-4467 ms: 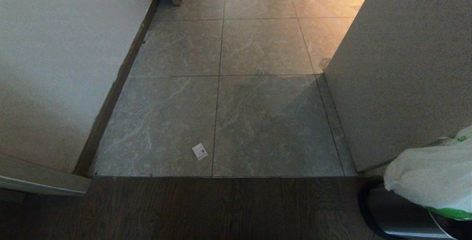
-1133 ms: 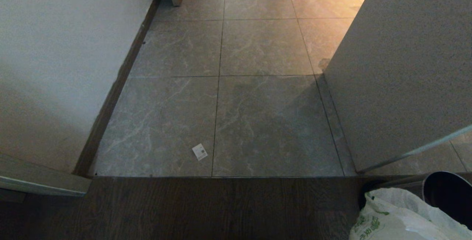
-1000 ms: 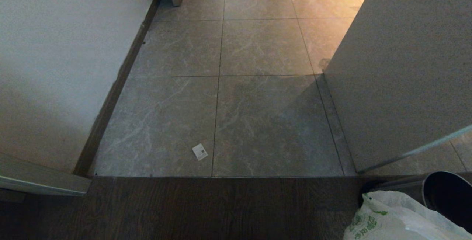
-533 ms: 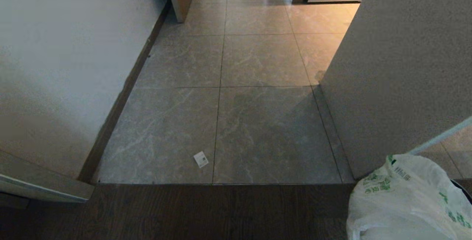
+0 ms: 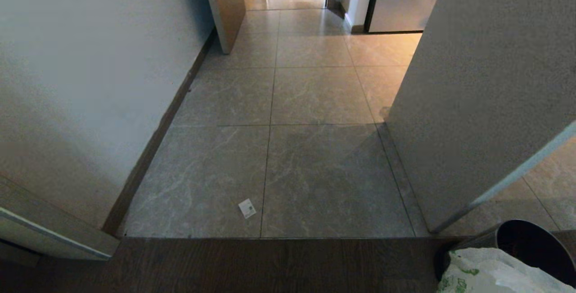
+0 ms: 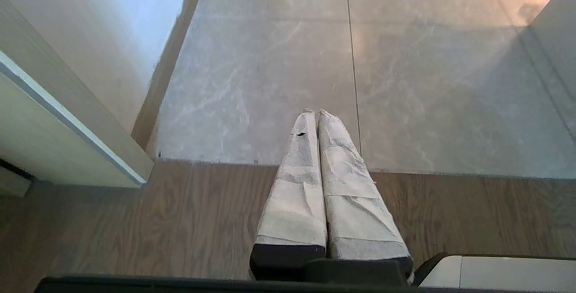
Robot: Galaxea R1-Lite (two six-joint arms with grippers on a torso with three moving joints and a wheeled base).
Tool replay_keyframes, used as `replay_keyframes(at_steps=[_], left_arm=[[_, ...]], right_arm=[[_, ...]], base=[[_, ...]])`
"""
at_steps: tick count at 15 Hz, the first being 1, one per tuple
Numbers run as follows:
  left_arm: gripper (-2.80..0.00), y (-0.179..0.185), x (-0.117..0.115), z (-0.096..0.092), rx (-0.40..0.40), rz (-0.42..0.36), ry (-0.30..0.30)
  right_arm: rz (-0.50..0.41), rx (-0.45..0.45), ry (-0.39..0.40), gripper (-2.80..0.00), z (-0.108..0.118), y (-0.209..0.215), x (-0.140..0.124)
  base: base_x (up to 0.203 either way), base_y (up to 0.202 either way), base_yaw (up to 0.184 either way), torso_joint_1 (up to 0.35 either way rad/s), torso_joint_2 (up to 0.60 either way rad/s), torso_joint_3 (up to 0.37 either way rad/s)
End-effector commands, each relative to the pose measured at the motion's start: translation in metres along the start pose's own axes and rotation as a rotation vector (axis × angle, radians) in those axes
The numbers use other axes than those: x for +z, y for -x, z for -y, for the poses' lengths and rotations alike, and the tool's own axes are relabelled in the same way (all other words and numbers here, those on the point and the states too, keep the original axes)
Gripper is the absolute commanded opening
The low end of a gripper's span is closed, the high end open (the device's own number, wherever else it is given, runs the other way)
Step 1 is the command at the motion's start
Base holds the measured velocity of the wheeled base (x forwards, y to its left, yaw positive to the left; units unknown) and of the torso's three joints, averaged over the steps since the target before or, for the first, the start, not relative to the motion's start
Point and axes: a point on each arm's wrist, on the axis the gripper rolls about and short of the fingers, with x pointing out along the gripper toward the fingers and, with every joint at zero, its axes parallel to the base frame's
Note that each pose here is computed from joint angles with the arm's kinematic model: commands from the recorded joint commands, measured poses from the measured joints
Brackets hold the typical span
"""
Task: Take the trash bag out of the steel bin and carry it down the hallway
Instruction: Put the trash bag at the door
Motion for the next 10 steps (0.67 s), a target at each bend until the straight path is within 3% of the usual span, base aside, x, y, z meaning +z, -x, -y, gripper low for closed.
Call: replay_keyframes(at_steps=[1,10], left_arm=[[-2.8,0.0,0.0,0.0,0.001,0.0,0.001],[-2.8,0.0,0.0,0.0,0.0,0.0,0.001]], right_arm=[[-0.001,0.001,0.001,-2.8,0.0,-0.0001,0.0],[-0.001,0.001,0.001,-2.8,0.0,-0.0001,0.0]], base=[[0.0,0.0,0.0,0.001,0.0,0.201],[0.0,0.0,0.0,0.003,0.0,0.194]])
